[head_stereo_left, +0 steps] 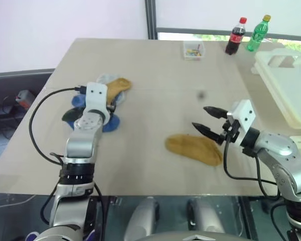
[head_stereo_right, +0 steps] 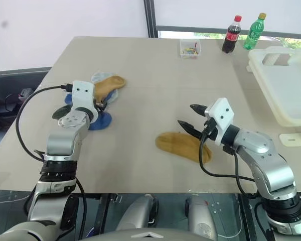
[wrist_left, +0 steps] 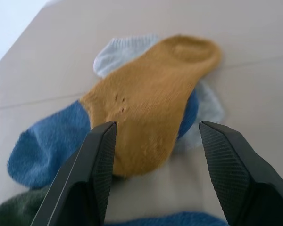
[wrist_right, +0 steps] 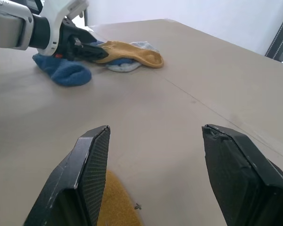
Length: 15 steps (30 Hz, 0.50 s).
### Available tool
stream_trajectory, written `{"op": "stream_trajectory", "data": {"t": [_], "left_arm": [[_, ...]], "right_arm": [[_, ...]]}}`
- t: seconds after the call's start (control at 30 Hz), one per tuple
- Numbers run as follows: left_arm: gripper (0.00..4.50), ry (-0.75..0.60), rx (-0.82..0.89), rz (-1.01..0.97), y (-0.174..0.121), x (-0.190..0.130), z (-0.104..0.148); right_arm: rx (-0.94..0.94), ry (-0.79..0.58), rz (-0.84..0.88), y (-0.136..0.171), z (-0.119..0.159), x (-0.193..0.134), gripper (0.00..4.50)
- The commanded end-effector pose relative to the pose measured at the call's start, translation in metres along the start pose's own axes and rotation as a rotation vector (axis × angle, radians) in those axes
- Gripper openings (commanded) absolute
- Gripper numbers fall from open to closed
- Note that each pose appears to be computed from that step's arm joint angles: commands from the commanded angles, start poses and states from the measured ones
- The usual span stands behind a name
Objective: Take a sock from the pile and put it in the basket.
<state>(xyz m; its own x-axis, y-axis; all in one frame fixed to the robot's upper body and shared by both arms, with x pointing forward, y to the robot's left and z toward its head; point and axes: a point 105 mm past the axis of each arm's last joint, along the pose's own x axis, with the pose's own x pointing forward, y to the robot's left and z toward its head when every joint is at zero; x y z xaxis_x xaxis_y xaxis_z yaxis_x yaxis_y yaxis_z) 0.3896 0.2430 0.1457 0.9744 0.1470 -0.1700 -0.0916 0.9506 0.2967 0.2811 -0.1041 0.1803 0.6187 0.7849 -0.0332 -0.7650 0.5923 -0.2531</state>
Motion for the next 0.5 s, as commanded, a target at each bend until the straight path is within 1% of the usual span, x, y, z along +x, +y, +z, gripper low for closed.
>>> {"op": "stream_trajectory", "data": {"t": [0.03, 0.23, 0.5], "left_arm": [[2.97, -0.007, 0.008, 0.041, 0.01, 0.003, -0.001], [2.97, -0.008, 0.015, 0.036, 0.012, 0.012, -0.004], [2.97, -0.019, 0.034, 0.023, 0.01, 0.015, -0.005]], "right_arm": [[-0.039, -0.041, 0.015, 0.002, 0.011, 0.001, 3.2], [-0.109, -0.082, 0.106, 0.014, 0.018, 0.003, 3.2], [-0.194, -0.098, 0.118, 0.014, 0.02, 0.002, 3.2]]}}
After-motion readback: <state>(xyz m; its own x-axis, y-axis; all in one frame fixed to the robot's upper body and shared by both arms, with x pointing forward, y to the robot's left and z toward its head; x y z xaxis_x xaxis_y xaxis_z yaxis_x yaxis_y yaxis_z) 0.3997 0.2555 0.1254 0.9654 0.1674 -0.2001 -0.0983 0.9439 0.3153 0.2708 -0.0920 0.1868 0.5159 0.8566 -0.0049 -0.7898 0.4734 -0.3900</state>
